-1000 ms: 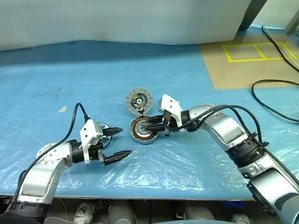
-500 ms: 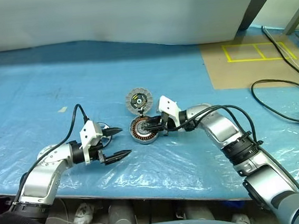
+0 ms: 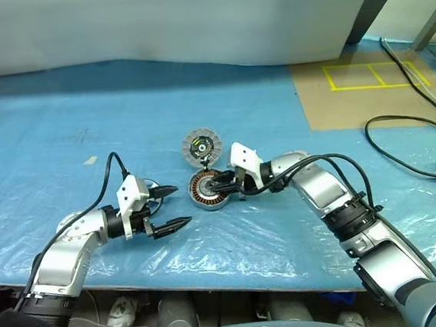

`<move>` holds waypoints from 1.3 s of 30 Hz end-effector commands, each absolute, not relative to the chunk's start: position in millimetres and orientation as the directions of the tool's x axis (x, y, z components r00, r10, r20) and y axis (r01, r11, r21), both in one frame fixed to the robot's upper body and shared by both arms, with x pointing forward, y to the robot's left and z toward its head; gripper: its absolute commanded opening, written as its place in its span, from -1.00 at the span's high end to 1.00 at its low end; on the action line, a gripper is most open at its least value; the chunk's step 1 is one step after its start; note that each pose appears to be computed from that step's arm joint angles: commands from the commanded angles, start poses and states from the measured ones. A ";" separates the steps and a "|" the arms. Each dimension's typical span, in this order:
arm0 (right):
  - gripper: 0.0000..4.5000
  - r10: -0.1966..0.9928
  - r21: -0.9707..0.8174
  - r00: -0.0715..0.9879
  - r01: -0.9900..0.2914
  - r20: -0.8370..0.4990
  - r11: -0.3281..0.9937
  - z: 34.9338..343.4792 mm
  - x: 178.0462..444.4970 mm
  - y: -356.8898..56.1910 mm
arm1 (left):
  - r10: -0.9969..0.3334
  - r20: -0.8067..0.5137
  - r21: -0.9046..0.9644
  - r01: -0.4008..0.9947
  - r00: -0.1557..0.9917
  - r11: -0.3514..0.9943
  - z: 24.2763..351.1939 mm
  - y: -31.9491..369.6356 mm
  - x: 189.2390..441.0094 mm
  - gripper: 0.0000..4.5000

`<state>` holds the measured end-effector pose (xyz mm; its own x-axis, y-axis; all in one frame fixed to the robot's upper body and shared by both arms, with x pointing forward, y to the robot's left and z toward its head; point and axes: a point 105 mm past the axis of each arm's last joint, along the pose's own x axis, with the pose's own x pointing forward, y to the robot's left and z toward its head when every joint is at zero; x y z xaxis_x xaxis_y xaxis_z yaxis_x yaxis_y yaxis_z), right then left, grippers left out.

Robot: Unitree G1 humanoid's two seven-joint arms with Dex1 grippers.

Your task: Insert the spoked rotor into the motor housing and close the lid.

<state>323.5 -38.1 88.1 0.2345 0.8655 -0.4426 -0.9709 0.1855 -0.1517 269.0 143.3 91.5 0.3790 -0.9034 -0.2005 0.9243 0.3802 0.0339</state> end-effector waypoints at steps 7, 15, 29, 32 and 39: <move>0.70 0.853 -0.176 0.213 -0.974 -0.476 0.145 82.3 320.4 -37.4 | -0.906 -0.181 0.055 0.924 0.383 0.379 99.0 144.6 268.7 -1.00; 0.70 0.852 -0.184 0.228 -0.970 -0.471 0.158 78.9 321.5 -31.9 | -0.906 -0.180 0.054 0.923 0.384 0.380 99.9 144.4 269.4 -1.00; -0.62 0.847 -0.173 0.224 -0.972 -0.481 0.159 80.4 322.3 -43.8 | -0.905 -0.177 0.057 0.922 0.387 0.383 103.5 141.7 269.9 -1.00; -0.75 0.846 -0.184 0.234 -0.969 -0.479 0.164 81.5 323.2 -42.9 | -0.905 -0.177 0.057 0.922 0.388 0.384 104.3 141.6 270.5 -1.00; -0.75 0.934 -0.080 0.199 -0.980 -0.297 0.184 125.0 319.3 -27.7 | -0.911 -0.172 0.043 0.927 0.374 0.373 107.1 139.3 268.3 -1.00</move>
